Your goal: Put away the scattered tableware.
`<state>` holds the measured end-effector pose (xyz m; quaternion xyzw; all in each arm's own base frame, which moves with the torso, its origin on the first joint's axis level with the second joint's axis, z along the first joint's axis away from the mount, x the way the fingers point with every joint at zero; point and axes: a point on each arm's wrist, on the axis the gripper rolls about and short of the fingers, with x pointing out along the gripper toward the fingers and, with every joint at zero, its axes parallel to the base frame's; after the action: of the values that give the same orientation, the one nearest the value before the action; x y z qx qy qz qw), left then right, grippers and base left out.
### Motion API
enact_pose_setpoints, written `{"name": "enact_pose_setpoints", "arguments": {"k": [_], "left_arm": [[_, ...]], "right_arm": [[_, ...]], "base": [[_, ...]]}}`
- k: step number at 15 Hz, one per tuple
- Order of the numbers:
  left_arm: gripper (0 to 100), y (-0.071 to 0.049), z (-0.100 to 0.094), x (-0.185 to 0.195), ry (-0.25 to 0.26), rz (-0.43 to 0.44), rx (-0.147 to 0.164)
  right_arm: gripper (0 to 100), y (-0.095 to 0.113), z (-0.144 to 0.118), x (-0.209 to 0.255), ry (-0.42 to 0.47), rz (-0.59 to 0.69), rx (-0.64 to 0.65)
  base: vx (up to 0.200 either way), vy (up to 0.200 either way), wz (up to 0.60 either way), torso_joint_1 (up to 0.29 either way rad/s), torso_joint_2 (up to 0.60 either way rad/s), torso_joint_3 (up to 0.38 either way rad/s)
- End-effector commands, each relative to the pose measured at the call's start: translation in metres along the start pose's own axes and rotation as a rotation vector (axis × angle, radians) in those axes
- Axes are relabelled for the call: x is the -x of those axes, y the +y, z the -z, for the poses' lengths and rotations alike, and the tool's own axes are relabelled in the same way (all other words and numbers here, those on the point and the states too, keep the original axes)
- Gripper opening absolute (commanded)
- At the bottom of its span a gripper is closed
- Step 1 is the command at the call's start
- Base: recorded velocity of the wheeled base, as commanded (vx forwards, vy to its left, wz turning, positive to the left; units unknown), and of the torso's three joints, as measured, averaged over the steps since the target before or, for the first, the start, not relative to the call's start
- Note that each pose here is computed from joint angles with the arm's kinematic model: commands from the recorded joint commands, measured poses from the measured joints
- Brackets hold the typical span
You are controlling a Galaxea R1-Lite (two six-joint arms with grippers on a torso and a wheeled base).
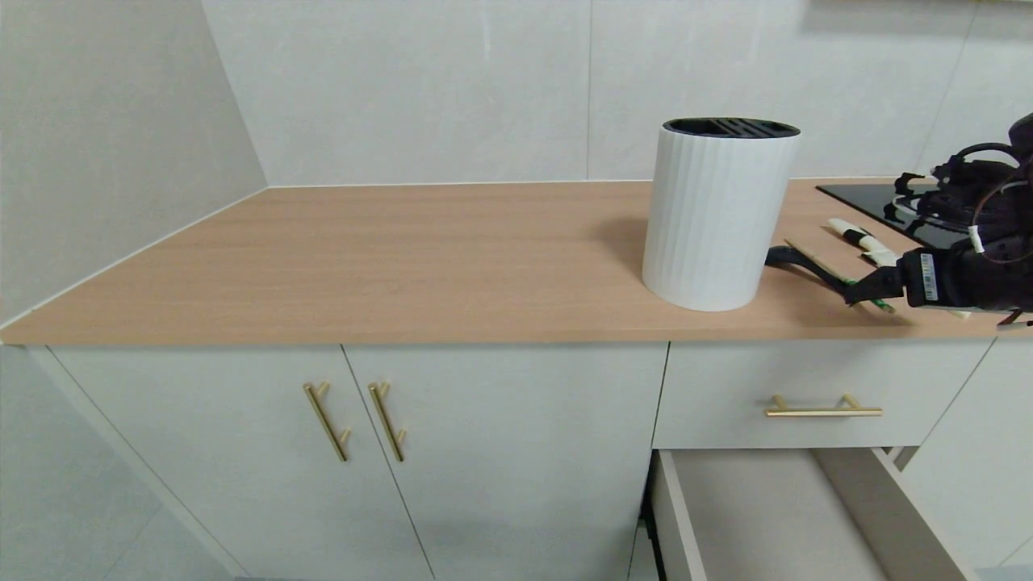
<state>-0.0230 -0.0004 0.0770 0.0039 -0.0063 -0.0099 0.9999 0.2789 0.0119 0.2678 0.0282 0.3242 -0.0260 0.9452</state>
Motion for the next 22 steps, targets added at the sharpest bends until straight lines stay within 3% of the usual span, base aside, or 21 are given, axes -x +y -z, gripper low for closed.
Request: {"name": "enact_pose_setpoints", "arguments": {"k": [1, 13, 14, 22], "left_arm": [[100, 0.0, 0.0, 0.0, 0.0, -0.001, 0.0], [100, 0.0, 0.0, 0.0, 0.0, 0.0, 0.0], [100, 0.0, 0.0, 0.0, 0.0, 0.0, 0.0], [100, 0.0, 0.0, 0.0, 0.0, 0.0, 0.0]], "right_arm": [[100, 0.001, 0.001, -0.024, 0.037, 0.004, -0.017], [100, -0.008, -0.004, -0.056, 0.008, 0.032, -0.083], [0, -0.008, -0.004, -0.057, 0.008, 0.032, -0.086], [0, -0.009, -0.004, -0.054, 0.001, 0.033, -0.086]], "base": [[0.0, 0.0, 0.0, 0.0, 0.0, 0.0], [0.0, 0.0, 0.0, 0.0, 0.0, 0.0], [0.0, 0.0, 0.0, 0.0, 0.0, 0.0], [0.0, 0.0, 0.0, 0.0, 0.0, 0.0]]}}
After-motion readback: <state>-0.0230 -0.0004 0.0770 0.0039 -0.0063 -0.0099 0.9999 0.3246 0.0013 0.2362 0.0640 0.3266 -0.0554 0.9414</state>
